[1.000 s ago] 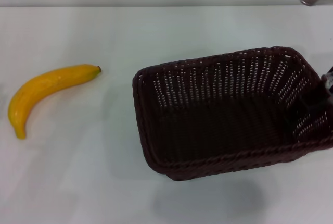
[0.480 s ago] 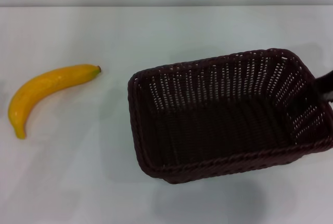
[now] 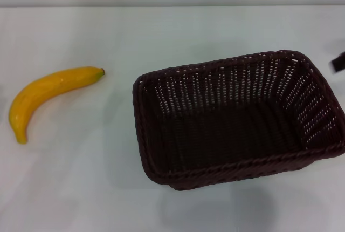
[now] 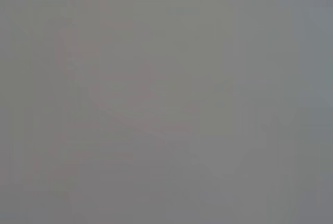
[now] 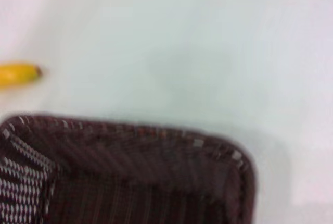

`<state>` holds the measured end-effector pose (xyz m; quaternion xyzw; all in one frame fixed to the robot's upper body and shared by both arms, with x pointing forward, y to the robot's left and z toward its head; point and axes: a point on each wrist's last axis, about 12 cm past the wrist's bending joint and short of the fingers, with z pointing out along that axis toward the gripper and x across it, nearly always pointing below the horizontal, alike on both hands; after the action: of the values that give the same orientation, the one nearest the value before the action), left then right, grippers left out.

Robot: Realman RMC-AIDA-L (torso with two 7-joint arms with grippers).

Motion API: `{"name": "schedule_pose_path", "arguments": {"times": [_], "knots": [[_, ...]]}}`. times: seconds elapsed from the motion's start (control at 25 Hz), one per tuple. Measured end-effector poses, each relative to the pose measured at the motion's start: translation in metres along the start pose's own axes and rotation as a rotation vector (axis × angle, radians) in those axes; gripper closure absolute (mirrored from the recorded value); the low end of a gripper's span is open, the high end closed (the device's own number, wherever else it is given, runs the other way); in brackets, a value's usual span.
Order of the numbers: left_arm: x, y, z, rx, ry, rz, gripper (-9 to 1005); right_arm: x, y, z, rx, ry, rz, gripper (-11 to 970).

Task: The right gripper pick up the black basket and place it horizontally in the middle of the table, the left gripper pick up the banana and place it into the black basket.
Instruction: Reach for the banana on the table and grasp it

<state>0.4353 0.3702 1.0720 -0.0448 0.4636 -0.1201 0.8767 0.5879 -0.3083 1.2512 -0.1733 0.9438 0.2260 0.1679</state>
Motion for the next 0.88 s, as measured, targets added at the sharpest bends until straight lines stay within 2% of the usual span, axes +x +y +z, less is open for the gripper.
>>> {"name": "schedule_pose_path", "arguments": {"times": [0.08,0.12,0.28,0.44,0.56,0.68,0.8,0.88], "knots": [[-0.002,0.002,-0.003,0.0,0.006,-0.027,322,0.007,-0.019,-0.022,-0.001,-0.071,-0.003,163],[-0.004,0.004,-0.005,0.0,0.011,-0.043,321,0.01,-0.026,-0.027,0.001,-0.085,-0.005,163],[-0.012,0.016,-0.013,0.006,0.068,-0.147,321,0.031,-0.068,-0.05,-0.031,-0.202,-0.018,164],[-0.027,0.034,-0.01,0.065,0.203,-0.295,321,0.054,-0.095,-0.059,-0.092,-0.391,-0.082,165],[-0.035,0.044,0.001,0.12,0.339,-0.358,321,0.077,-0.111,-0.061,-0.087,-0.581,-0.167,167],[-0.042,0.053,0.015,0.148,0.442,-0.418,320,0.103,-0.129,-0.055,-0.013,-0.754,-0.188,168],[-0.049,0.06,0.031,0.174,0.578,-0.459,320,0.132,-0.15,-0.042,0.132,-0.881,-0.104,170],[-0.052,0.065,0.044,0.19,0.688,-0.467,320,0.148,-0.158,-0.037,0.21,-0.929,-0.069,171]]}}
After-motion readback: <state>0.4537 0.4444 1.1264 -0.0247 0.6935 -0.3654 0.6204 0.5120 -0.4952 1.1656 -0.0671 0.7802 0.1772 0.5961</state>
